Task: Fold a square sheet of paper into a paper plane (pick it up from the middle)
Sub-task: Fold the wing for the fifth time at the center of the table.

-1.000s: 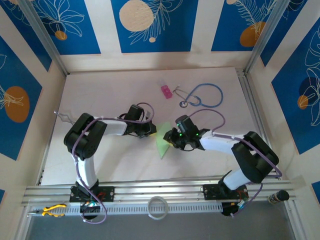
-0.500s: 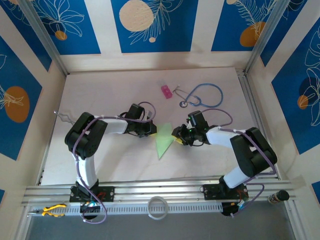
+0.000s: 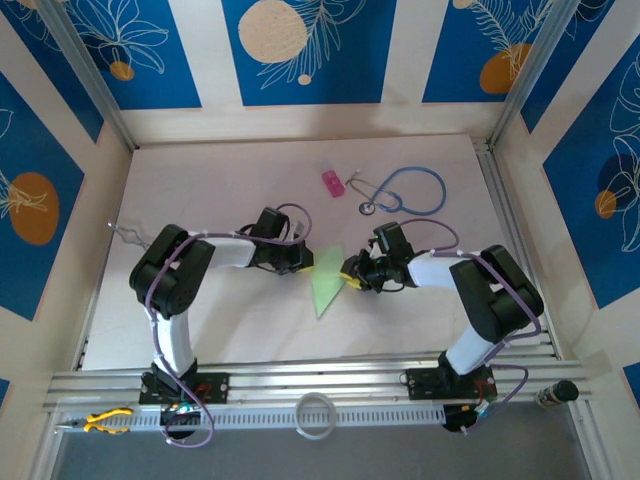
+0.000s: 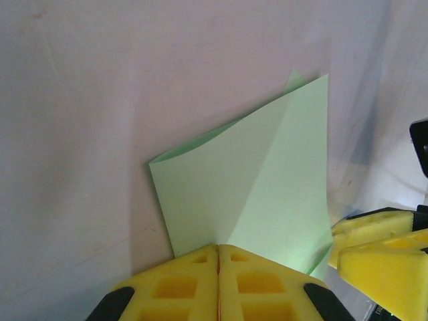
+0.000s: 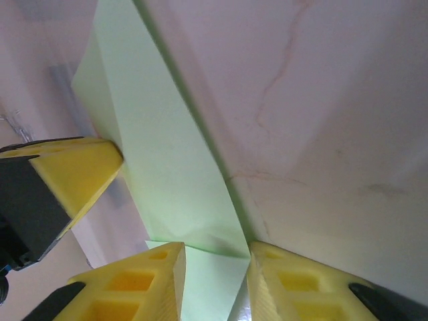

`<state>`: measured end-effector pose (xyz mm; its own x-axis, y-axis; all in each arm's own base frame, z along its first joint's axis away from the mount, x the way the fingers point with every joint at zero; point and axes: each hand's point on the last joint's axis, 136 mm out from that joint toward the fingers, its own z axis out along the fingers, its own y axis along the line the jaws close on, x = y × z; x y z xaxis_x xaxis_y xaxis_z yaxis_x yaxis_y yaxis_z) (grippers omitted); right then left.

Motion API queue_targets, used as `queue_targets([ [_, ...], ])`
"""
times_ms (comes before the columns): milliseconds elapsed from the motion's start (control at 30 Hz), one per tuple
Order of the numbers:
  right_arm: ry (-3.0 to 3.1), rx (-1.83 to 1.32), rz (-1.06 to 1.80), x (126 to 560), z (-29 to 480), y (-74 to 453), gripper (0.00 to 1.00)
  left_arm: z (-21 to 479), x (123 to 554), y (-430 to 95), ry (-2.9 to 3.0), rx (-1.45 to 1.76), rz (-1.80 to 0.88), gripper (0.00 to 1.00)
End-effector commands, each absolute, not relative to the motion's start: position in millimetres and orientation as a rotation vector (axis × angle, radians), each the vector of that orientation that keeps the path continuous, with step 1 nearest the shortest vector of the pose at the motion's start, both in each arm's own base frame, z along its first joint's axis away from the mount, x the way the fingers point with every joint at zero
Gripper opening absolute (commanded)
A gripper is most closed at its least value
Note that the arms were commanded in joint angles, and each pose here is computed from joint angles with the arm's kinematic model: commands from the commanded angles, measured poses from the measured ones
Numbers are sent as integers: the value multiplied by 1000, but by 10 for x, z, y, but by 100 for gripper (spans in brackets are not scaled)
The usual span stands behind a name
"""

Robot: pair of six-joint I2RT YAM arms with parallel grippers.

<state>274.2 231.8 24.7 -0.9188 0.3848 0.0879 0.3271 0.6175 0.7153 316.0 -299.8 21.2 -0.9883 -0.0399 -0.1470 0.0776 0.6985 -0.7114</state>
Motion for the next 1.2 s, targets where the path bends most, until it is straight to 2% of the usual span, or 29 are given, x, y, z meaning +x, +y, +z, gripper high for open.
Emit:
queue_targets([
  [0,2708,557,1266,2818,331,2391,30,38,3025,-2983,2836,36,-1146,9],
  [400,2661,308,1369,2963,417,2480,30,35,3023,-2976,2834,40,-1143,9],
  [633,2680,276,1395,2985,380,2478,15,196,3072,-3042,2781,38,-1202,10],
  [833,2680,294,1386,2983,373,2442,13,371,3144,-3072,2741,48,-1220,11],
  [1000,2677,329,1368,2981,375,2420,6,544,3165,-3077,2699,50,-1231,21],
  [1067,2665,384,1349,2986,373,2385,5,685,3183,-3063,2660,37,-1238,29],
  [1167,2629,504,1296,3000,383,2318,6,841,3174,-3046,2634,24,-1244,32],
])
